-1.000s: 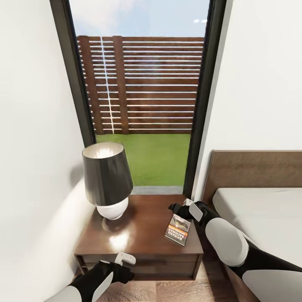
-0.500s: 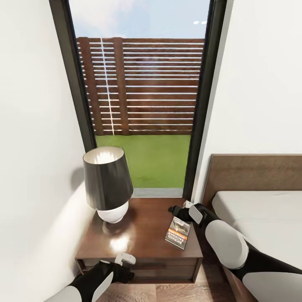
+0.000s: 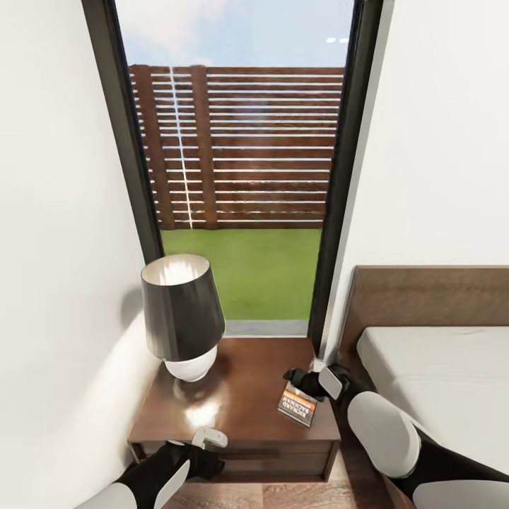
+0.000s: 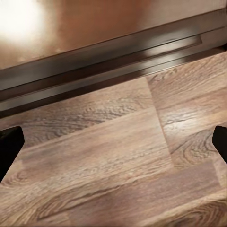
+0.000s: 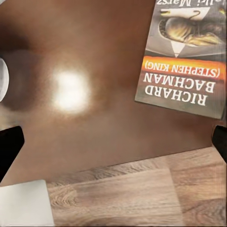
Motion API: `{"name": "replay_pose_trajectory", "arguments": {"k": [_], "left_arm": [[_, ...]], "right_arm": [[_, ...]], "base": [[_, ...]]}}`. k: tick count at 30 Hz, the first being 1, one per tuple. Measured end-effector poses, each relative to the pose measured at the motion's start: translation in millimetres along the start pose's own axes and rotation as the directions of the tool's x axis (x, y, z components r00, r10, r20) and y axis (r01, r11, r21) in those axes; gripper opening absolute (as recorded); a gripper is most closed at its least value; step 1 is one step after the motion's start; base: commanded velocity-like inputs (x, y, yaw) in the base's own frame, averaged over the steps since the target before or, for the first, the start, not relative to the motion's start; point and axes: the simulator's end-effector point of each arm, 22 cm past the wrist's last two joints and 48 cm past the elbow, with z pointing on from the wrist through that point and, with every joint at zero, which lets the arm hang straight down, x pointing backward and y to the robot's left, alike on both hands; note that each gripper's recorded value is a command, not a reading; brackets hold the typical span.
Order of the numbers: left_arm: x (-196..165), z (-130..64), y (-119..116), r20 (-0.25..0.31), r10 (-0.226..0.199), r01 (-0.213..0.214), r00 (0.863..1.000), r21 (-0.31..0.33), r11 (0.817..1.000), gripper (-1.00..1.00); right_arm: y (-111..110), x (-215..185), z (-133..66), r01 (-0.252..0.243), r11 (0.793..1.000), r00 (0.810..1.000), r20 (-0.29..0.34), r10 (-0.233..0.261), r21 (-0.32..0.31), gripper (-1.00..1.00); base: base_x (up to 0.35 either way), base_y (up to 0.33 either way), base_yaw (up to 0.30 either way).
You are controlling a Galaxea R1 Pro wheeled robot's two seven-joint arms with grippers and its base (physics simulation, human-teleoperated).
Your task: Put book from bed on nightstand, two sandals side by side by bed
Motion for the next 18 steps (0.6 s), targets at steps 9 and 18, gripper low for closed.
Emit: {"name": "replay_pose_trajectory", "arguments": {"k": [9,18], "left_arm": [[-11,-14.2,1,0.011,0.000,0.000,1.000,-0.003,1.000,1.00],[-24,-28.3,2,0.039,0.001,-0.001,0.999,-0.010,1.000,1.00]], "right_arm": [[-21,39,-2.0,-0.015,0.999,0.998,-0.055,0.017,0.036,1.00],[-45,70,-6.4,-0.031,0.997,0.998,-0.052,0.035,0.073,1.00]], "base": [[0.000,0.000,0.000],[0.000,0.000,0.000]]}}
